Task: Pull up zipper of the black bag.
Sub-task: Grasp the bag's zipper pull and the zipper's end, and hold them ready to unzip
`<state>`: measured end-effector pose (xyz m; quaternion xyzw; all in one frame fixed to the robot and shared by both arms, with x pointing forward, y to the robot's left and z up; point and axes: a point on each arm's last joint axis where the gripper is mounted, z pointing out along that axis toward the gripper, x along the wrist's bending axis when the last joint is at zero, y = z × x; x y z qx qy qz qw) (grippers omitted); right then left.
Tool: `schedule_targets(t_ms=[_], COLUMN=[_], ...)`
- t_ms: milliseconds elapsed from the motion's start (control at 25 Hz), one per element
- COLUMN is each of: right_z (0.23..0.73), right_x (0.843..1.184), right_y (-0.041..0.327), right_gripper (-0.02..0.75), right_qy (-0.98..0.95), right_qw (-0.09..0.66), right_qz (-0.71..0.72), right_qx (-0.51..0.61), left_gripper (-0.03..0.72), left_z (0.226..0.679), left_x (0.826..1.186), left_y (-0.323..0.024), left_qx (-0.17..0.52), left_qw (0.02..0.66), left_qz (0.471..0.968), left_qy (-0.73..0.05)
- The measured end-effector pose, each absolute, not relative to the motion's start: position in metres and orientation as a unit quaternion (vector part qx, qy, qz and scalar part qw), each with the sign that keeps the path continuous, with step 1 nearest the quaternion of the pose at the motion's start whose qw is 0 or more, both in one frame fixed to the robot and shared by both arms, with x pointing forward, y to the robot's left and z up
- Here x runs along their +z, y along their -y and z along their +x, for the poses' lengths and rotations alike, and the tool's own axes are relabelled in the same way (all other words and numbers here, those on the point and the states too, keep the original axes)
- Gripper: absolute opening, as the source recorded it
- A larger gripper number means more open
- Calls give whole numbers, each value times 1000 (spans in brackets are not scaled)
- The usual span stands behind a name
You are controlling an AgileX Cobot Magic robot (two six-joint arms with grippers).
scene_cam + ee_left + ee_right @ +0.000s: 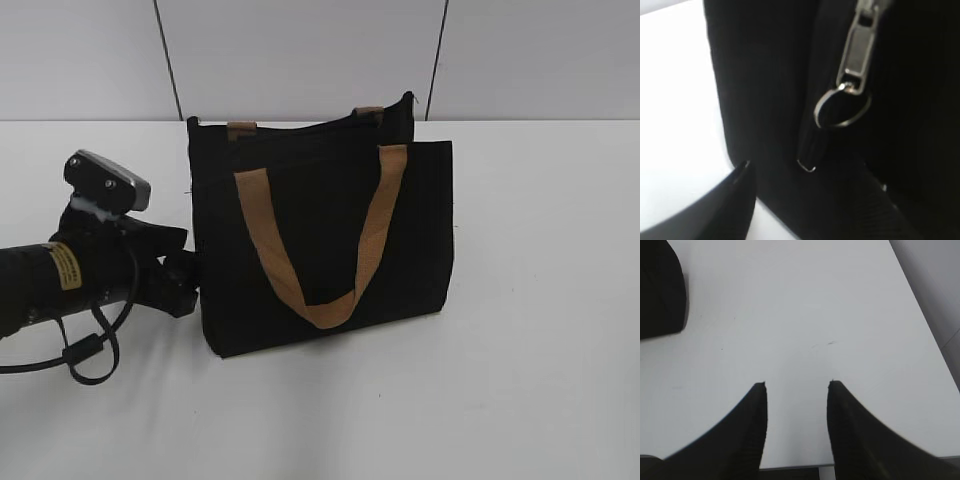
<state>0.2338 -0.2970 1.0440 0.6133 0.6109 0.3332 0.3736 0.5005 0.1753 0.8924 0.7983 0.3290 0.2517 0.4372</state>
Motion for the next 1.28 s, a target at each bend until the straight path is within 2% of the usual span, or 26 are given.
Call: schedule_targets(t_ms=[240,560,680,920,1040,1280], right_z=[234,234,234,234,234,234], right_x=[1044,1044,1044,1044,1044,1044], right_y=[297,297,297,297,297,297], right_gripper=[318,318,318,318,318,318], right_qy=[-611,-611,-611,-611,-611,-611], right_qw=[374,374,374,374,374,374], right_qz=[613,613,613,613,613,613], right_qx=[333,333,333,333,333,333], left_gripper=[411,378,284,23,-6,-7], left_z=[504,506,506,506,506,499], left_x=[896,888,886,885,894,948], left_y=[-172,-170,-169,-170,-171,-178], left_qx=[261,256,255,255,262,311], left_qw=[462,476,476,471,469,482], left_qz=[785,779,779,779,779,759], left_qy=[-319,-317,-318,-325,-323,-310])
